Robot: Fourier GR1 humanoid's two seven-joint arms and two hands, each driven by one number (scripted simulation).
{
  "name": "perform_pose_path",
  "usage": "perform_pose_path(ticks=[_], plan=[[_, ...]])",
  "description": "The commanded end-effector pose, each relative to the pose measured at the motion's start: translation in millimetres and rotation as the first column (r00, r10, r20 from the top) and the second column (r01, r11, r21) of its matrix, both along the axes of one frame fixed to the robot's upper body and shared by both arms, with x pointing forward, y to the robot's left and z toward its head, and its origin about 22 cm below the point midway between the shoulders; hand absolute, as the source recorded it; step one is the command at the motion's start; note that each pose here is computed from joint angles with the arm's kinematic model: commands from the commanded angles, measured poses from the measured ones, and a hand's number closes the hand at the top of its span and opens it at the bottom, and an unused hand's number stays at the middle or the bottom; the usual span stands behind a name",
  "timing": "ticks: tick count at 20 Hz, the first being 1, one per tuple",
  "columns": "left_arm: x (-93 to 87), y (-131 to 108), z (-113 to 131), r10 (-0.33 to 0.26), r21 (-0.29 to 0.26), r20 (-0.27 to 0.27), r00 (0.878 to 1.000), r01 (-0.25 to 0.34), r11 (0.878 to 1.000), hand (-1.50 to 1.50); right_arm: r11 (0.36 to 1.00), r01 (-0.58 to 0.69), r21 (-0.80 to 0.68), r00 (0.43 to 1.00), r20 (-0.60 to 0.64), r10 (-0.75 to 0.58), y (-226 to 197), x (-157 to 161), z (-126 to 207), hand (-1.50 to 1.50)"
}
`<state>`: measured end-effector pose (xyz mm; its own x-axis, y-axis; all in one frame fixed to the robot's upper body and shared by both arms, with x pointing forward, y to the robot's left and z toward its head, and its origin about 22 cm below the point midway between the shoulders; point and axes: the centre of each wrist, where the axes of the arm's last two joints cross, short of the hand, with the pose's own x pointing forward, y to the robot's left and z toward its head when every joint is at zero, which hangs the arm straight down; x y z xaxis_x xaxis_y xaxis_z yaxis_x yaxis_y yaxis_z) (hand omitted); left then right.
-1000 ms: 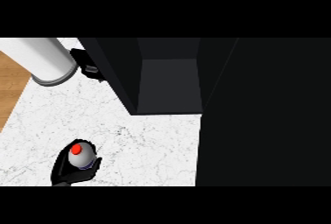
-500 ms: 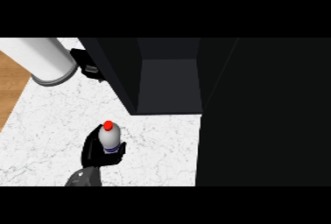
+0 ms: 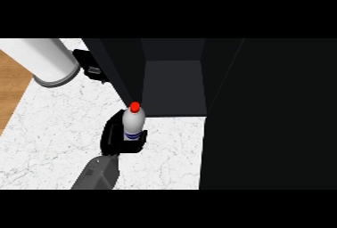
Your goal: Pick up the bottled water, place it into the cabinet and close the cabinet
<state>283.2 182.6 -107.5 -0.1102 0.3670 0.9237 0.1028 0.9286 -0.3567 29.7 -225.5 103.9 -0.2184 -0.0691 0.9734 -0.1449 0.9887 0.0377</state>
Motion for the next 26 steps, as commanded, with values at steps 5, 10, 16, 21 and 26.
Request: perform_pose_path(ticks=[5, 10, 16, 21, 26], plan=[[27.2, -60.7, 53.3, 0.009, 0.141, 0.084, 0.996, -0.021, 0.99, 1.5, 1.0, -0.006, 0.022, 0.999, 0.031, 0.005, -9.8, -0.8, 21.8, -1.5], [47.4, -86.7, 93.5, -0.019, 0.173, 0.068, 0.998, 0.007, 0.985, 1.5, 1.0, 0.025, 0.014, 0.999, 0.041, -0.025, -12.7, 5.1, 14.1, -1.5], [79.7, -106.8, 126.9, 0.017, 0.284, 0.068, 0.998, -0.035, 0.958, 1.5, 1.0, 0.009, 0.018, 0.999, 0.046, -0.01, -19.4, 0.5, 20.2, -1.5], [97.8, -118.8, 140.3, 0.111, 0.31, 0.005, 0.994, -0.107, 0.945, 1.5, 0.999, 0.025, 0.022, 0.997, 0.067, -0.027, -15.0, 4.7, 14.5, -1.5], [125.6, -116.8, 154.8, 0.154, 0.374, 0.019, 0.988, -0.149, 0.916, 1.5, 1.0, -0.007, 0.015, 0.998, 0.07, 0.006, -14.6, 1.5, 25.4, -1.5]])
